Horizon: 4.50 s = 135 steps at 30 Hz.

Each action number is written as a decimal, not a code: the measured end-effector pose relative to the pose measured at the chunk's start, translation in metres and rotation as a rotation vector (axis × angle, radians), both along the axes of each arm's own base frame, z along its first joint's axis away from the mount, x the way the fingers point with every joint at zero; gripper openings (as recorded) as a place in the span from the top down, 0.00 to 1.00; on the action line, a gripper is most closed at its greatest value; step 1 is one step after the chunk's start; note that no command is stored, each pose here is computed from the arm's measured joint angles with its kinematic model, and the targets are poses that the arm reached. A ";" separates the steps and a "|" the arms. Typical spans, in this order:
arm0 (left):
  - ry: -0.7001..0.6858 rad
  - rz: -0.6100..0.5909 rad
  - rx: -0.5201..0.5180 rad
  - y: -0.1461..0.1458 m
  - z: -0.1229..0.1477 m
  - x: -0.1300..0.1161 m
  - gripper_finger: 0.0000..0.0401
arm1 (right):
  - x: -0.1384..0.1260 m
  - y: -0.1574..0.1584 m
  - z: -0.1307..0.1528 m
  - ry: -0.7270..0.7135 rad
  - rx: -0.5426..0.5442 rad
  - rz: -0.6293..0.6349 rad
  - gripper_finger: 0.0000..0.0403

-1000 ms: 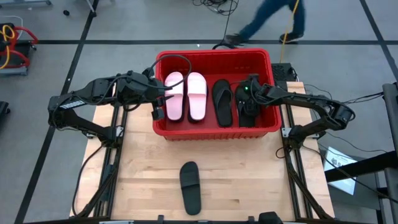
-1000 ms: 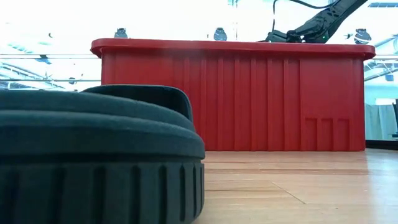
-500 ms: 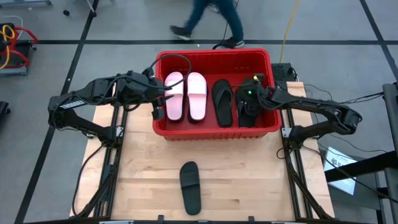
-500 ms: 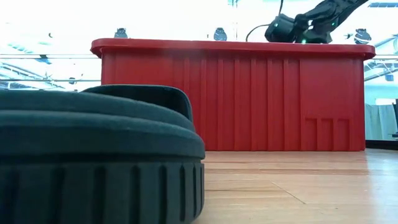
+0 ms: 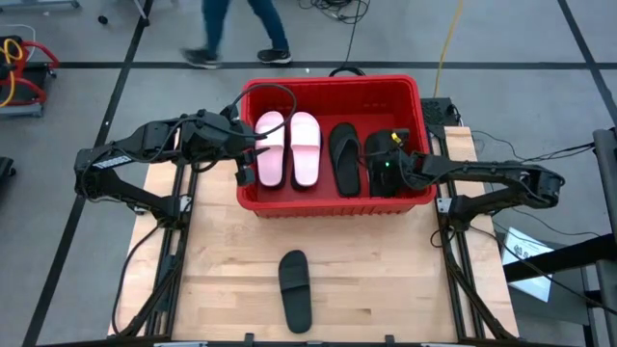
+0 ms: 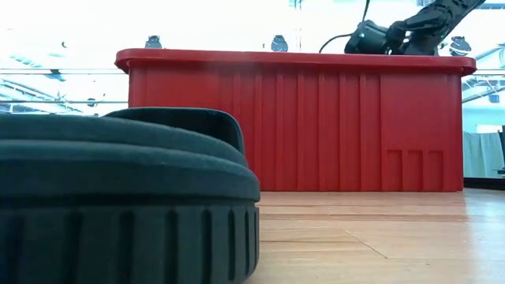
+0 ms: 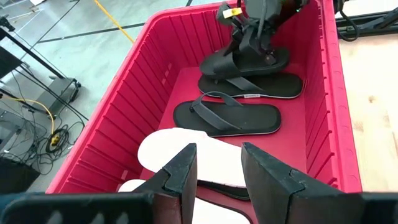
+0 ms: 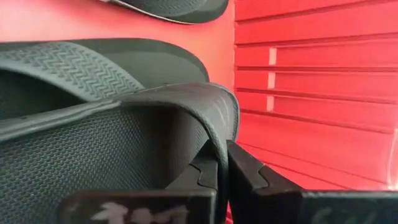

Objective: Pick and place slides into bin
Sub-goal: Put the black slide into the red container

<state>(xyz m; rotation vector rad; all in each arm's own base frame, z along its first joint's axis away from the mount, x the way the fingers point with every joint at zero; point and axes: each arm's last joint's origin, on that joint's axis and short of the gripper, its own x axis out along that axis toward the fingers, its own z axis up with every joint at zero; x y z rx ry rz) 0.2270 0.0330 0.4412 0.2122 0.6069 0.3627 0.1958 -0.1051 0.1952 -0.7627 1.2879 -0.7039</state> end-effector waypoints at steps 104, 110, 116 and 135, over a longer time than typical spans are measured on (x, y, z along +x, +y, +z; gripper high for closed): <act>0.006 -0.008 0.008 0.000 0.000 0.000 0.69 | -0.034 0.035 0.017 -0.156 0.292 0.172 0.64; 0.005 -0.008 0.008 0.000 0.000 0.000 0.69 | -0.032 0.033 0.019 -0.182 0.246 0.154 0.64; 0.006 -0.008 0.009 0.000 0.000 0.000 0.69 | -0.028 0.028 0.023 -0.220 0.143 0.096 0.64; 0.006 -0.009 0.009 0.000 0.000 0.000 0.69 | -0.031 0.034 0.017 -0.185 0.297 0.182 0.64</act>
